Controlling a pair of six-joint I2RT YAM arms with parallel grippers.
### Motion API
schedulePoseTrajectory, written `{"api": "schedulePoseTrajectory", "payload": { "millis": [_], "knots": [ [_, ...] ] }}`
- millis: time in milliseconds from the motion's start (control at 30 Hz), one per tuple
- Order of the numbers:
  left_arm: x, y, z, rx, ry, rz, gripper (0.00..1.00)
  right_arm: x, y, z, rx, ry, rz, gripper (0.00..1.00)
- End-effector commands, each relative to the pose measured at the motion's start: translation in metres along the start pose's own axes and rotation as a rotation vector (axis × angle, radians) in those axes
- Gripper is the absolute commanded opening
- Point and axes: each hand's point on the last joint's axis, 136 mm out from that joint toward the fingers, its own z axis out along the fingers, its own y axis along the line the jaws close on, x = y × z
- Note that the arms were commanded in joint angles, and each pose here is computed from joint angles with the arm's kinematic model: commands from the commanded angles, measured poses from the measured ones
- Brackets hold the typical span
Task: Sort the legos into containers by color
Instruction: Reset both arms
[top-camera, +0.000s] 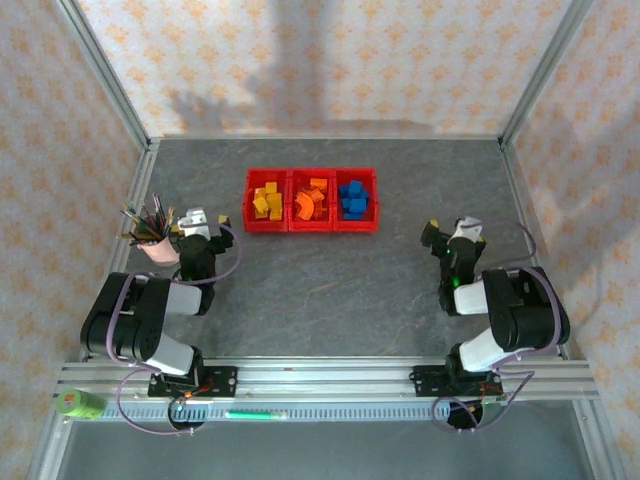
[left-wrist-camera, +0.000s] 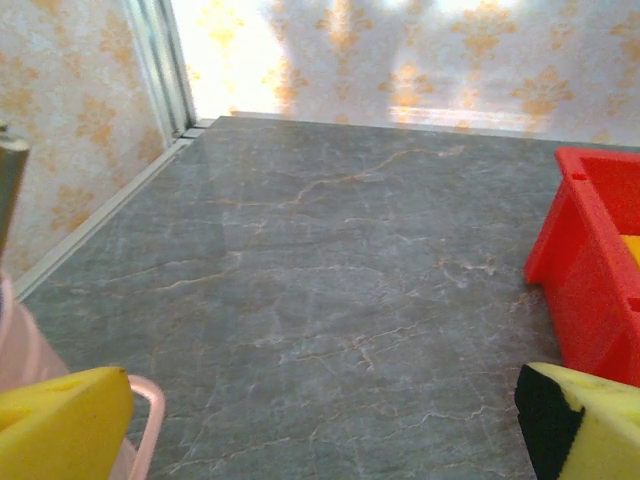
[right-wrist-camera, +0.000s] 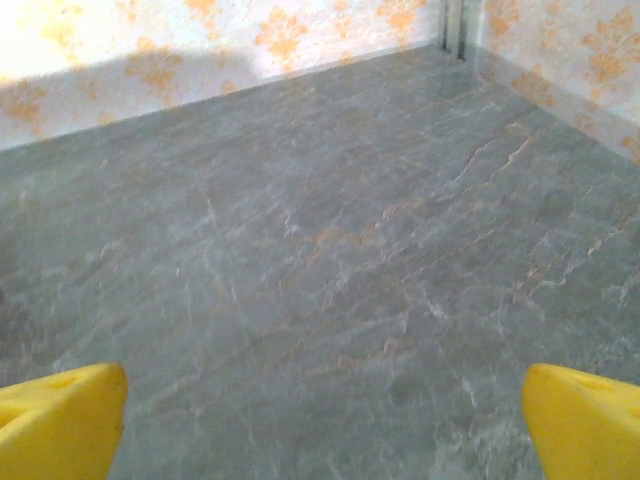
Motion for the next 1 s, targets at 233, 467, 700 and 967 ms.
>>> {"api": "schedulePoseTrajectory", "payload": {
  "millis": [233, 467, 700, 967],
  "knots": [
    [-0.018, -0.001, -0.007, 0.079, -0.130, -0.069, 1.00, -0.036, 0.013, -0.002, -0.070, -0.137, 0.000, 1.00],
    [-0.018, 0.003, -0.007, 0.051, -0.126, -0.077, 1.00, -0.036, 0.013, -0.002, -0.070, -0.139, 0.000, 1.00],
    [-0.018, 0.002, -0.006, 0.059, -0.124, -0.075, 0.99, -0.037, 0.014, -0.002, -0.071, -0.141, 0.000, 1.00],
    [-0.018, -0.003, -0.006, 0.086, -0.121, -0.063, 0.99, -0.036, 0.014, -0.002, -0.074, -0.137, -0.002, 1.00]
  ]
}}
